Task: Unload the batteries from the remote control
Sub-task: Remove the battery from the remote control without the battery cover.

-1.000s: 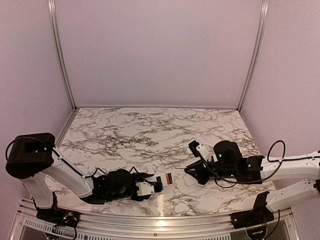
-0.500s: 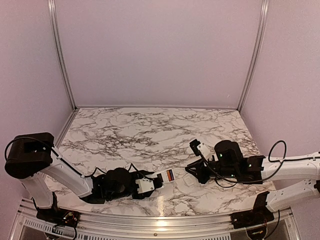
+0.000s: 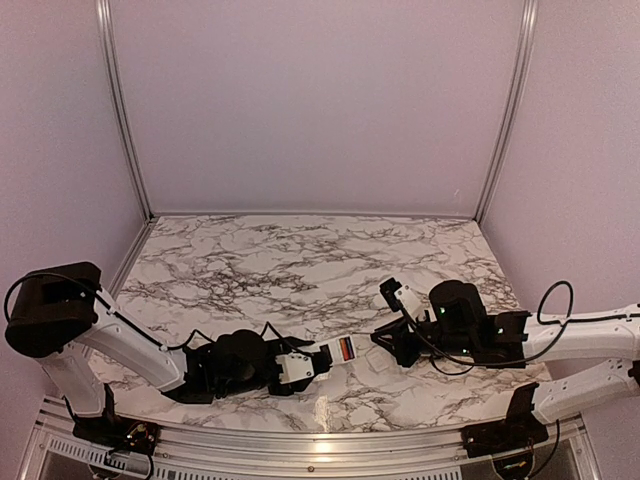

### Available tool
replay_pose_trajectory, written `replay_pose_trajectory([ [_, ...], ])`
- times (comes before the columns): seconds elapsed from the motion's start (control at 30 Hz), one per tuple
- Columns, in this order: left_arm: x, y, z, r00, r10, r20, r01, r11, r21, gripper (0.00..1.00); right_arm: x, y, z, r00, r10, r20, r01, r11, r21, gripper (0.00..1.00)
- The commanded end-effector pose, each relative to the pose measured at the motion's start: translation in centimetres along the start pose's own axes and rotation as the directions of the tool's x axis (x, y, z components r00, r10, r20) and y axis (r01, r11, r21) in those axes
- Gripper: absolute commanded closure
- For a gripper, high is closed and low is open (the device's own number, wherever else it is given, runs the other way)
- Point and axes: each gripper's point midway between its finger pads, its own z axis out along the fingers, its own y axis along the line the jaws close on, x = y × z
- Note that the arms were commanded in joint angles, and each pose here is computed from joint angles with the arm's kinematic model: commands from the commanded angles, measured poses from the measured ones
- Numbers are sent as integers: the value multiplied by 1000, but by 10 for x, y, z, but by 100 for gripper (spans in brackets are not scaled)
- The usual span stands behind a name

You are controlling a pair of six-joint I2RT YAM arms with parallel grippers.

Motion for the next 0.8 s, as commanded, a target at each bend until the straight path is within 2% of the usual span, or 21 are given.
replay_pose_trajectory([
  [0.0,-6,-4,-5,999,11,34,-12,999,42,100,-14,1,-5,999,3,33,-3,1000,5,100],
  [0.13,-15,-4,-17,995,20,100,-26,998,56,100,-15,1,-5,999,3,36,-3,1000,4,100],
  [0.27,-12,-11,-26,984,84,156,-93,994,52,100,-15,1,-5,999,-6,35,6,1000,5,100],
  [0.47,-3,-19,-22,982,137,129,-147,986,72,100,-15,6,-5,999,-17,34,17,1000,-17,100],
  [0.57,-3,-8,-23,991,70,114,-73,997,24,100,-16,10,-5,999,-29,35,30,999,-37,100],
  [0.77,10,-14,-25,990,106,95,-109,994,30,100,-17,19,-7,997,-58,47,61,996,-66,100],
])
